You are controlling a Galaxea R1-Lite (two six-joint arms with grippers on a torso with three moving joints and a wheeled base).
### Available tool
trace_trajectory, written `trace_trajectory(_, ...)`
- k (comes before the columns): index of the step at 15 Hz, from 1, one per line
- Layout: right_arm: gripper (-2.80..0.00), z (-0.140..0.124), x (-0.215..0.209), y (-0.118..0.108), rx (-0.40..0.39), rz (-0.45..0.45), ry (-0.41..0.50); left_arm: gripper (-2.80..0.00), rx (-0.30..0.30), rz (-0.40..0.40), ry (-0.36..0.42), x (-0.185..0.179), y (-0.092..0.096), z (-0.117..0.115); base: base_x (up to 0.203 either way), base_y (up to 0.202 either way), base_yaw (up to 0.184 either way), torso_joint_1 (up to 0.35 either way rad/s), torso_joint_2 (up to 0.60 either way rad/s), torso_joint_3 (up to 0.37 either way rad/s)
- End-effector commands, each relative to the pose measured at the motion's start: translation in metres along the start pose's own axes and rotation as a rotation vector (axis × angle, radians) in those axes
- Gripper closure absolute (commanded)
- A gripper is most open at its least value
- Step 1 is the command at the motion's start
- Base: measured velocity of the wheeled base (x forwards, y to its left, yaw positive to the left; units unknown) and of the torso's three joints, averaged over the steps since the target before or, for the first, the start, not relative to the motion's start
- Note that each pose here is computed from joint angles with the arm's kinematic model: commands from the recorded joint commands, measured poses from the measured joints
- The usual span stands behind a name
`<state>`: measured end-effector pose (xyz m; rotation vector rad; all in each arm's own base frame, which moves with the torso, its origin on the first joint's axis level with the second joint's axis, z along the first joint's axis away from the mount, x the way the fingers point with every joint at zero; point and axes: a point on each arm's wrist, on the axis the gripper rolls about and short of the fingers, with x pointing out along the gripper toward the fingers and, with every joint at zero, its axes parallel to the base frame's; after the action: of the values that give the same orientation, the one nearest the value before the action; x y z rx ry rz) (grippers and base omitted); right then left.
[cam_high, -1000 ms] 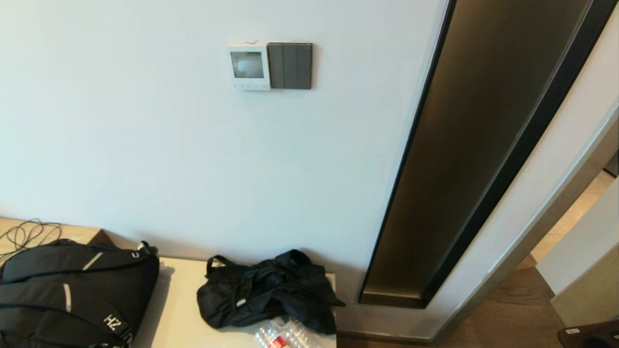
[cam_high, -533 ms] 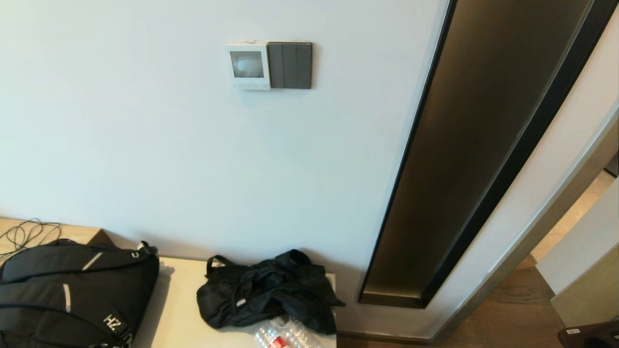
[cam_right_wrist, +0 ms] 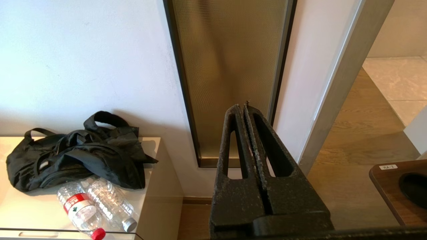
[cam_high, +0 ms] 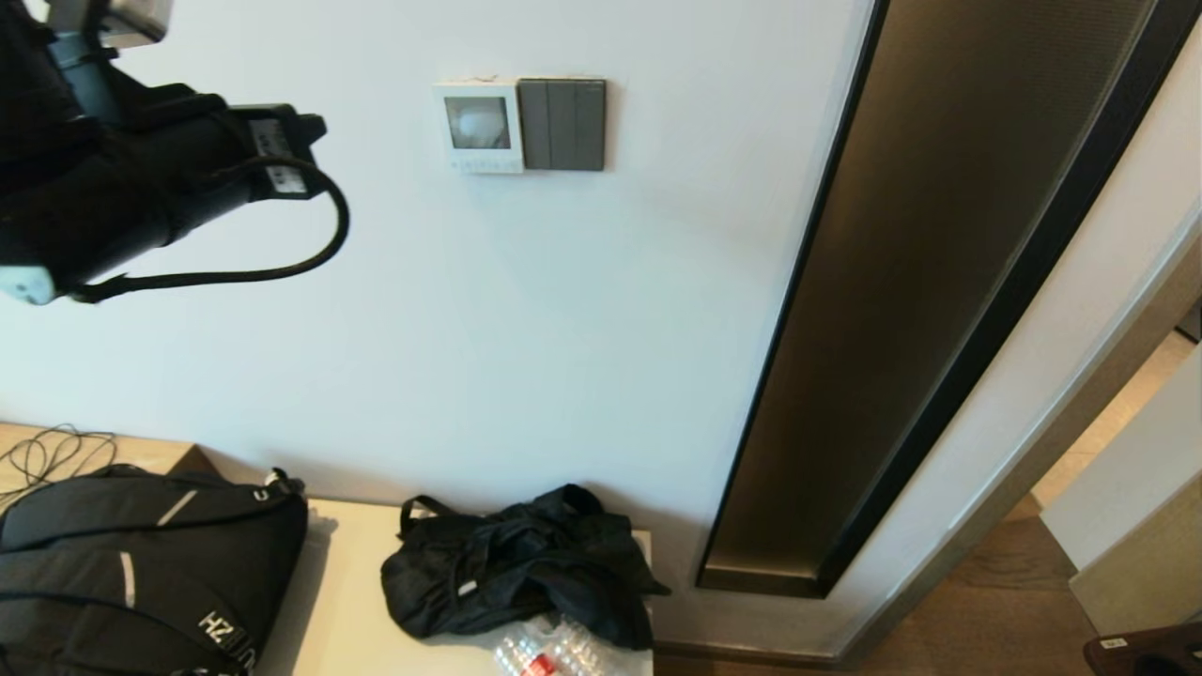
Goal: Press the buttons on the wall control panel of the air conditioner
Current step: Turn on the central air conditioner
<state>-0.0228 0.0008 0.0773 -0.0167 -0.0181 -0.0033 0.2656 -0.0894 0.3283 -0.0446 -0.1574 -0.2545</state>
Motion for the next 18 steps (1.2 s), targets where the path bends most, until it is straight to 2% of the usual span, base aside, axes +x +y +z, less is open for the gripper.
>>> trace_trajectory(1,0.0,0.0,0.0,0.0,0.0,0.0,0.003,0.0,-0.007,-0.052,0.038,0.051,-0.027,-0.028,0.0,0.0,0.0,0.0,0.0,0.0)
trace_trajectory(6,0.0,0.0,0.0,0.0,-0.002,0.0,0.003,0.0,-0.012,-0.081,0.045,0.096,-0.044,-0.057,0.0,0.0,0.0,0.0,0.0,0.0)
trace_trajectory(10,0.0,0.0,0.0,0.0,-0.002,0.0,0.003,0.0,-0.028,-0.125,-0.008,0.098,-0.062,-0.057,0.0,0.0,0.0,0.0,0.0,0.0)
trace_trajectory(15,0.0,0.0,0.0,0.0,-0.002,0.001,0.002,0.0,-0.051,-0.173,-0.031,0.095,-0.084,-0.05,0.0,0.0,0.0,0.0,0.0,0.0)
trace_trajectory(18,0.0,0.0,0.0,0.0,-0.002,0.002,0.003,0.0,-0.051,-0.185,-0.019,0.107,-0.094,-0.062,0.0,0.0,0.0,0.0,0.0,0.0)
